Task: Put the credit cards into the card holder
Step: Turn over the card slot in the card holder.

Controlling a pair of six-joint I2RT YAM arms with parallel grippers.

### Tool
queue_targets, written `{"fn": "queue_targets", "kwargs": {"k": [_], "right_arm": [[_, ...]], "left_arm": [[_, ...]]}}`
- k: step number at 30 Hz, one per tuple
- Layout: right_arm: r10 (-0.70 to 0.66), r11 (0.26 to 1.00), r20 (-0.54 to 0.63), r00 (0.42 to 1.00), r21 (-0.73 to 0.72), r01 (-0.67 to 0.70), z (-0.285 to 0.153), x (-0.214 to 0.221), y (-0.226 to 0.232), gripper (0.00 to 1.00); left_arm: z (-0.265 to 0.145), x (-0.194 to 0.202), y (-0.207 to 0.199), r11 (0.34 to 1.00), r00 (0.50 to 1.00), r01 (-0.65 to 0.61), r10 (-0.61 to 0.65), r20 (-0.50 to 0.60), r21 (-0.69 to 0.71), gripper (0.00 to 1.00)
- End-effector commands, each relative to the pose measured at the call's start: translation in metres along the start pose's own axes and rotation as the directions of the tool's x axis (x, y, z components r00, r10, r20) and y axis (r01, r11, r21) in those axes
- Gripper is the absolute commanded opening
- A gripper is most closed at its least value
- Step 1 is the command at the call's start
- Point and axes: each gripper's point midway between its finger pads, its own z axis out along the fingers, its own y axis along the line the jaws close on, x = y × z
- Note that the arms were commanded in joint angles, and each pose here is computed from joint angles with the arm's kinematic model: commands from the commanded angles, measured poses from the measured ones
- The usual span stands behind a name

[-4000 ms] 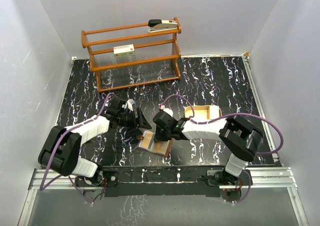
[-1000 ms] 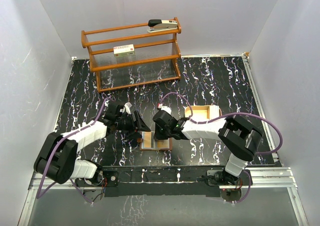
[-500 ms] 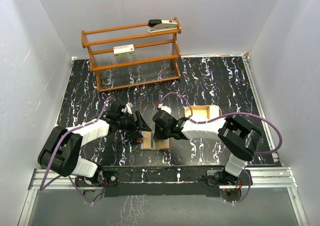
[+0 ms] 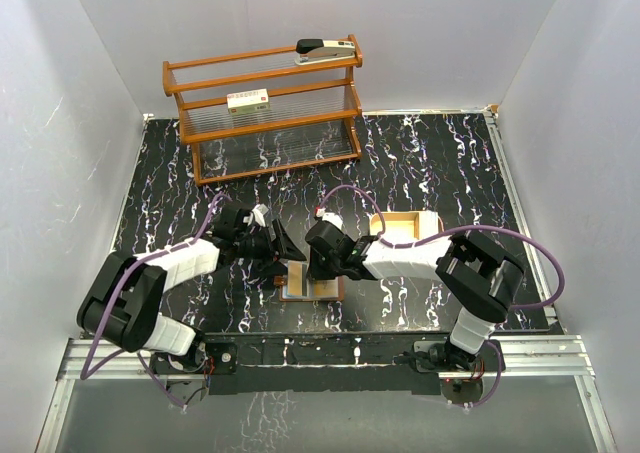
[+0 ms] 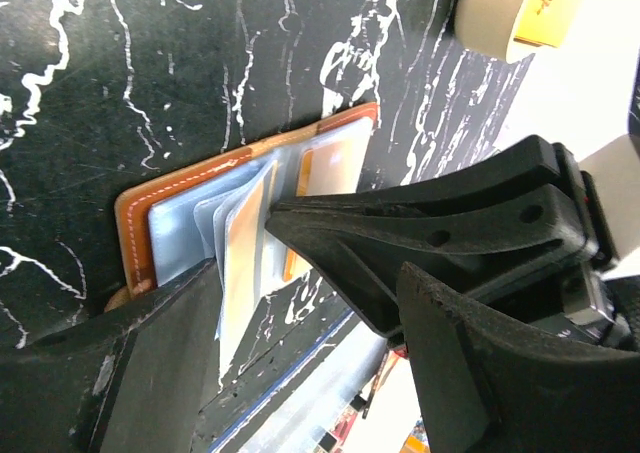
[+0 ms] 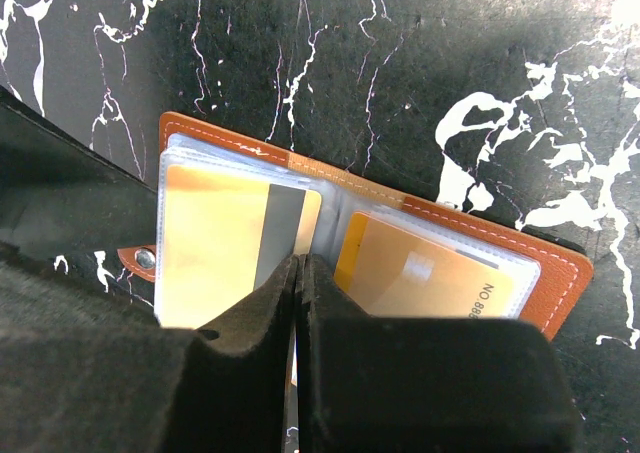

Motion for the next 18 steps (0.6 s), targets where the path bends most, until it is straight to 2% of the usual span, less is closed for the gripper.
{"fn": "queue_targets", "kwargs": {"k": [1, 7, 12, 18], "right_arm": [[0.000, 0.999, -0.015, 1.000, 0.032, 0.000, 0.005, 0.009, -0.011, 0.00], [-0.005, 1.000, 0.003, 1.000, -0.014, 0.005, 0.003, 0.005, -0.003, 0.06], [-0.017, 0.998, 0.038, 0.999, -0.053, 0.019, 0.001, -0.002, 0.004, 0.13], [-0.034, 0.997, 0.062, 0.998, -0.064, 0.038, 0.000, -0.005, 0.004, 0.16]], "left_arm": [[-0.013, 0.002, -0.029, 0.995, 1.000, -0.025, 0.025, 0.005, 0.096, 0.68], [-0.015, 0.005, -0.040, 0.989, 1.000, -0.014, 0.015, -0.006, 0.148, 0.68], [-0.011, 0.008, -0.040, 0.989, 1.000, -0.013, 0.017, -0.022, 0.150, 0.68], [-0.007, 0.012, -0.040, 0.990, 0.999, -0.029, 0.033, -0.026, 0.135, 0.68]]}}
